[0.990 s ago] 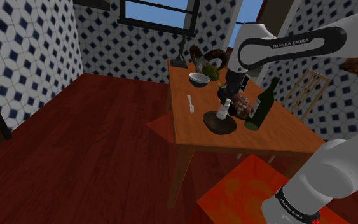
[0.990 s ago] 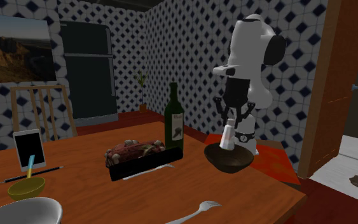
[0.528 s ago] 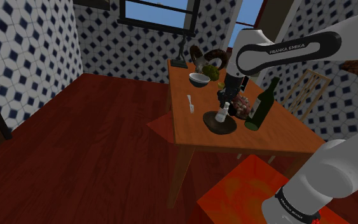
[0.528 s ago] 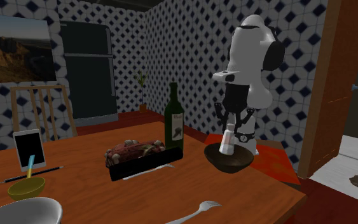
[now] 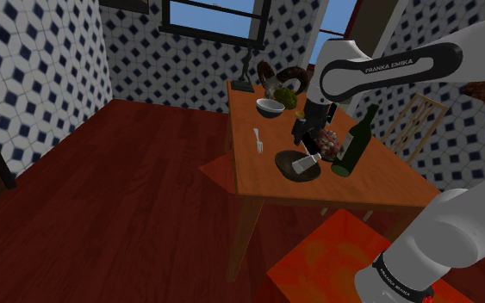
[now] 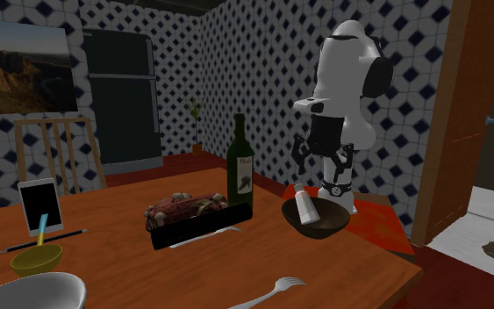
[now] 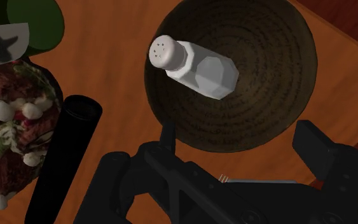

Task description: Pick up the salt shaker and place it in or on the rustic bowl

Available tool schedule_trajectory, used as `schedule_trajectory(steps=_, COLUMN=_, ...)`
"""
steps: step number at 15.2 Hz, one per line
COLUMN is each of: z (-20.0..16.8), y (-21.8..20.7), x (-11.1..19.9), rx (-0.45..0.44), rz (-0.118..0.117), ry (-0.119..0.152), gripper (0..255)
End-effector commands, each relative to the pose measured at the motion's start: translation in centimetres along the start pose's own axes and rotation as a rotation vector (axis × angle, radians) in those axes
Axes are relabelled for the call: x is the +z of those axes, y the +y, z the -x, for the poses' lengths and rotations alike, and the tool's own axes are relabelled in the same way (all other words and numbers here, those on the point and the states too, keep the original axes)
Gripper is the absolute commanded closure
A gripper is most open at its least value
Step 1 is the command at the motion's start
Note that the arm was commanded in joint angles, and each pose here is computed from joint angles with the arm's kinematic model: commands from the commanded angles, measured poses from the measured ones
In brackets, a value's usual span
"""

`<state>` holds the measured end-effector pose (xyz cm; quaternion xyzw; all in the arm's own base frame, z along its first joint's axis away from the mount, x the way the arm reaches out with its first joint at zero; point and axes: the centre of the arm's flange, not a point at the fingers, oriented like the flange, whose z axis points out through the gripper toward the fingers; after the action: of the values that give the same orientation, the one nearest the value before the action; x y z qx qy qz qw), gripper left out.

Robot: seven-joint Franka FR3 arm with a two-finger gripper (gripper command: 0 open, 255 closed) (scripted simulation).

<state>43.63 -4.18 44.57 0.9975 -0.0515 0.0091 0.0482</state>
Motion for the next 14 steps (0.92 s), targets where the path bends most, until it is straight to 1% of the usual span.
schedule_trajectory(steps=1, z=0.0, y=0.0, x=0.0, rx=0.000, rz=0.000, ry=0.000, gripper=0)
schedule_trajectory(steps=2, z=0.0, y=0.0, x=0.0, rx=0.000, rz=0.000, ry=0.000, gripper=0)
schedule_trajectory(steps=6, z=0.0, y=0.0, x=-5.0, rx=0.000, rz=0.000, ry=0.000, gripper=0)
schedule_trajectory(steps=14, z=0.0, y=0.0, x=-5.0, rx=0.000, rz=0.000, ry=0.000, gripper=0)
